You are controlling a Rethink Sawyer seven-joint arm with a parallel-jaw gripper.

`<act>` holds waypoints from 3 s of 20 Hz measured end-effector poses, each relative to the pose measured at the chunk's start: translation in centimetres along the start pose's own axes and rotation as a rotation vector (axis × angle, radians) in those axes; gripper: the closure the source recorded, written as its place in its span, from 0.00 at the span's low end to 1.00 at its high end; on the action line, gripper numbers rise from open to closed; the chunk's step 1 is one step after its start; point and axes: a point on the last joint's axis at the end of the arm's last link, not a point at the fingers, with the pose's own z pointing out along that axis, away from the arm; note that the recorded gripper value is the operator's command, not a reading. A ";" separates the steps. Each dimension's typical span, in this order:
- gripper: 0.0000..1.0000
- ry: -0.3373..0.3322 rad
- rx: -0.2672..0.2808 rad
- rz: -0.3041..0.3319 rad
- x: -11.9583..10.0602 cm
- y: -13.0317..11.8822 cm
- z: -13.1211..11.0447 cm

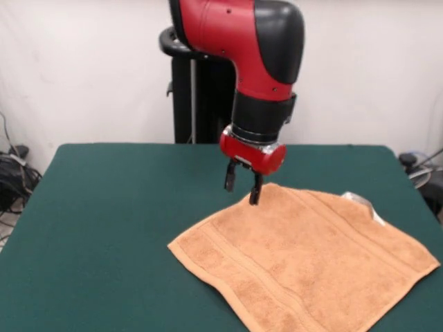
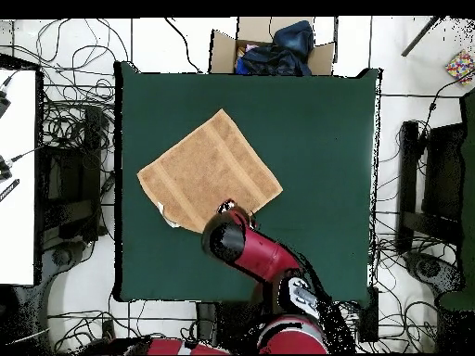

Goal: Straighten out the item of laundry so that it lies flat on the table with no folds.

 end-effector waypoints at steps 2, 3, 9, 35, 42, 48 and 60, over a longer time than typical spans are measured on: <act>0.00 0.032 0.029 0.135 1.8 -0.9 0.1; 0.00 0.050 0.042 0.188 2.5 -1.2 0.1; 0.00 0.163 0.123 0.343 6.1 -0.5 -1.7; 0.00 -0.038 0.073 0.391 5.7 2.0 -0.2; 0.00 -0.024 0.076 0.358 9.6 4.7 0.2; 0.00 0.013 0.081 0.330 14.0 7.0 1.3; 0.00 -0.022 0.111 0.343 16.5 8.3 2.6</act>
